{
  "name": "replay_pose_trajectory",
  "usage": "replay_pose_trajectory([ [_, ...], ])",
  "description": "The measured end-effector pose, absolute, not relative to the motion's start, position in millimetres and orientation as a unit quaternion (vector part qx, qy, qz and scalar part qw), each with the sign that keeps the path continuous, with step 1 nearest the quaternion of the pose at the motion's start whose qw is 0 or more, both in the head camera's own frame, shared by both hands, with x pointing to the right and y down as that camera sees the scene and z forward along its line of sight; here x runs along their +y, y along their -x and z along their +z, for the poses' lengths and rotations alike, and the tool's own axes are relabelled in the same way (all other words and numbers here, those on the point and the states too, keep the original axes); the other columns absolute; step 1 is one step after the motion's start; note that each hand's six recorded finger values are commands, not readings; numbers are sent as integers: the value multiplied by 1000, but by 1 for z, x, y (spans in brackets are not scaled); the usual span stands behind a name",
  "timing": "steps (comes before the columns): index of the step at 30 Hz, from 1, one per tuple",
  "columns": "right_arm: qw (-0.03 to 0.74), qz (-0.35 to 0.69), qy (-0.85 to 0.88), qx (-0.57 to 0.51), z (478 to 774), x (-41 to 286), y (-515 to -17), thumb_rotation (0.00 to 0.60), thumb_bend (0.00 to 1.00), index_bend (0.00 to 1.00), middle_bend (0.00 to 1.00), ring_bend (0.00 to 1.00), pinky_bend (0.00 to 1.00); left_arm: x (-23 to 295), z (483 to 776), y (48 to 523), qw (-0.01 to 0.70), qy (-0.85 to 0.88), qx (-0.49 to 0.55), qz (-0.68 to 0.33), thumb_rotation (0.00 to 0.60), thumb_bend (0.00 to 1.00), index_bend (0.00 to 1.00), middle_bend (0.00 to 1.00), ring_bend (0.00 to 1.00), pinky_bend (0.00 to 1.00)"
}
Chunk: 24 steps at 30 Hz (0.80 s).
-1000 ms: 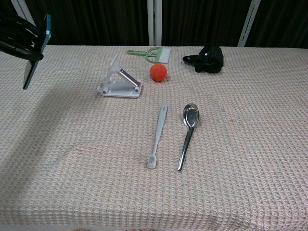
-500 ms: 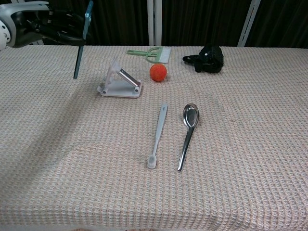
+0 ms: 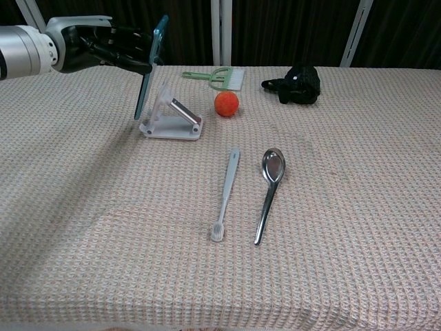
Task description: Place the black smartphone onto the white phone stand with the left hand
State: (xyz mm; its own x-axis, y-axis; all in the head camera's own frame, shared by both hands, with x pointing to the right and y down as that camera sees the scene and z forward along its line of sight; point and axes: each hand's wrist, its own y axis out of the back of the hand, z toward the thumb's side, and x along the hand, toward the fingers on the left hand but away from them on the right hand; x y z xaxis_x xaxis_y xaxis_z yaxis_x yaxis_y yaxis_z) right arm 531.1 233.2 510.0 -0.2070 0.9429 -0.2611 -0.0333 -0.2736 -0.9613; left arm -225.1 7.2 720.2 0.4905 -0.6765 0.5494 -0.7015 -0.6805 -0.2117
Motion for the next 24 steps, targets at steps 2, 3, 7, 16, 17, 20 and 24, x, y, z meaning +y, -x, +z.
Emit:
replay_pose_trajectory([
  [2,390,627,491,-461,508,233,-531,600,228,0,0,0,0,5,722,225,27,-865,-397,305,600,322,596,711,302,213],
  [3,390,628,490,-462,507,233,-532,600,228,0,0,0,0,3,723,225,30,-866,-397,303,600,323,597,711,302,213],
  [7,390,630,489,-460,507,233,-530,600,228,0,0,0,0,-3,727,227,27,-867,-395,302,600,325,597,711,302,213],
  [16,391,632,487,-459,505,232,-526,600,228,0,0,0,0,-6,737,223,31,-873,-382,303,600,357,598,706,302,213],
  [17,391,632,486,-459,505,232,-526,600,228,0,0,0,0,-6,737,222,33,-874,-380,301,600,357,598,706,302,213],
  [20,390,634,485,-459,505,232,-527,600,228,0,0,0,0,-5,738,220,37,-877,-376,297,600,360,597,706,302,213],
  [24,389,634,487,-457,506,232,-526,600,228,0,0,0,0,-4,742,220,38,-877,-373,300,600,361,598,705,302,213],
])
